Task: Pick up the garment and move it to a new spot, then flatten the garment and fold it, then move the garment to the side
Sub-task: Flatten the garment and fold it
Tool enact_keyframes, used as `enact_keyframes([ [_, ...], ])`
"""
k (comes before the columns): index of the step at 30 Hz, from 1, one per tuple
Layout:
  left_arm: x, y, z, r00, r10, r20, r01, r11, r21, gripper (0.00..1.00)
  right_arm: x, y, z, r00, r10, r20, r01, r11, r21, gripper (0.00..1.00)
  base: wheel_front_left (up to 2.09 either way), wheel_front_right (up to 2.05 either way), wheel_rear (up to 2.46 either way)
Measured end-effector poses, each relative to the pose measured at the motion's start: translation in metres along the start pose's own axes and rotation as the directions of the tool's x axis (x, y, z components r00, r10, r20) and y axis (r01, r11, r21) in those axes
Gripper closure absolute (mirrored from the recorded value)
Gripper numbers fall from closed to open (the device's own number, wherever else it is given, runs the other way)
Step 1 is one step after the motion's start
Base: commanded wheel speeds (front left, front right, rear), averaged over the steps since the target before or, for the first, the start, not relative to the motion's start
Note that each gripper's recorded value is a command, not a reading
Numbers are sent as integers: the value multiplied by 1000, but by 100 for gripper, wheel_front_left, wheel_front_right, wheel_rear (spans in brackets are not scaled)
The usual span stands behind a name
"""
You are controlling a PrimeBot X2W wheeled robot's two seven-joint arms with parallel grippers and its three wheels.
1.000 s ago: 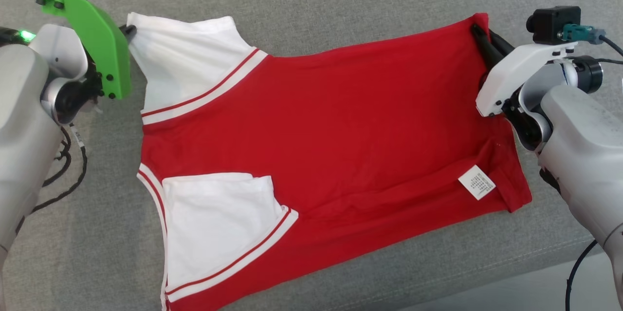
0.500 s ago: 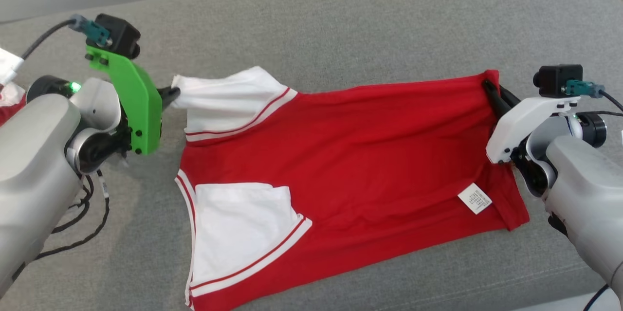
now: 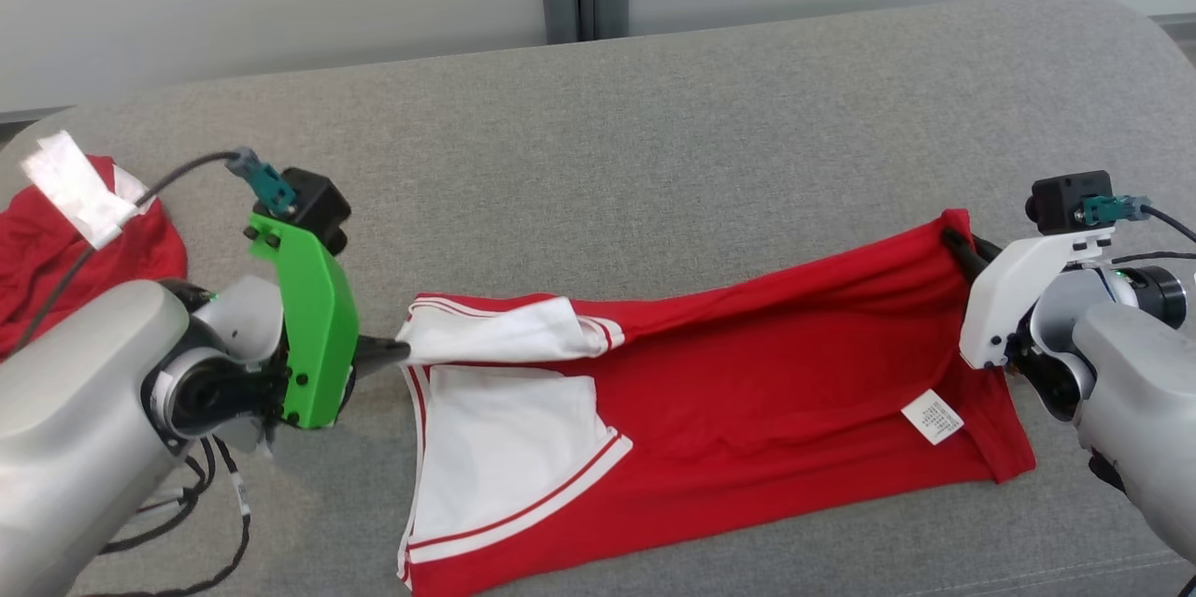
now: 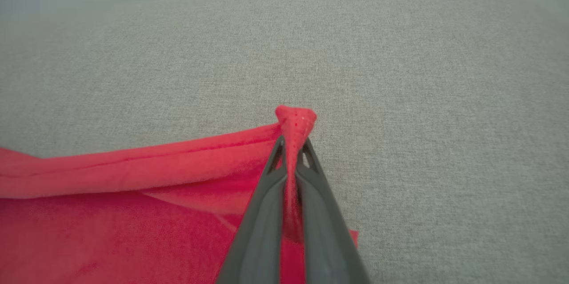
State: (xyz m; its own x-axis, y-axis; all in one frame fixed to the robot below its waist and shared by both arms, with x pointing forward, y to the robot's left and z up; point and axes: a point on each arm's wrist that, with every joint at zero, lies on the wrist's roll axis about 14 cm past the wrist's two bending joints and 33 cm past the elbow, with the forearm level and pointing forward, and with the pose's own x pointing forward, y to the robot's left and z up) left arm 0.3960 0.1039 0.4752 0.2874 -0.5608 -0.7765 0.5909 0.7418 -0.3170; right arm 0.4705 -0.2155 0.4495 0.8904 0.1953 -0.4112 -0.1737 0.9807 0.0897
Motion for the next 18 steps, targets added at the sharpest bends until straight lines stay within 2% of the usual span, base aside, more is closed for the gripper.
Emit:
enact_keyframes([
  [7,8,-23,-31,995,-66,-68,63,997,-39,100,-11,-3,-23,989,13,-145,-22,998,-59,100,0,0,0],
  [16,16,-41,-61,980,-137,-144,123,987,-99,100,-26,-15,-43,965,-15,-262,-16,993,-113,100,0,0,0],
  [17,16,-41,-63,979,-139,-146,124,986,-108,100,-27,-15,-46,961,-14,-275,-18,993,-115,94,0,0,0],
  [18,17,-42,-65,978,-144,-149,127,985,-117,100,-27,-14,-49,958,-12,-287,-22,993,-115,80,0,0,0],
])
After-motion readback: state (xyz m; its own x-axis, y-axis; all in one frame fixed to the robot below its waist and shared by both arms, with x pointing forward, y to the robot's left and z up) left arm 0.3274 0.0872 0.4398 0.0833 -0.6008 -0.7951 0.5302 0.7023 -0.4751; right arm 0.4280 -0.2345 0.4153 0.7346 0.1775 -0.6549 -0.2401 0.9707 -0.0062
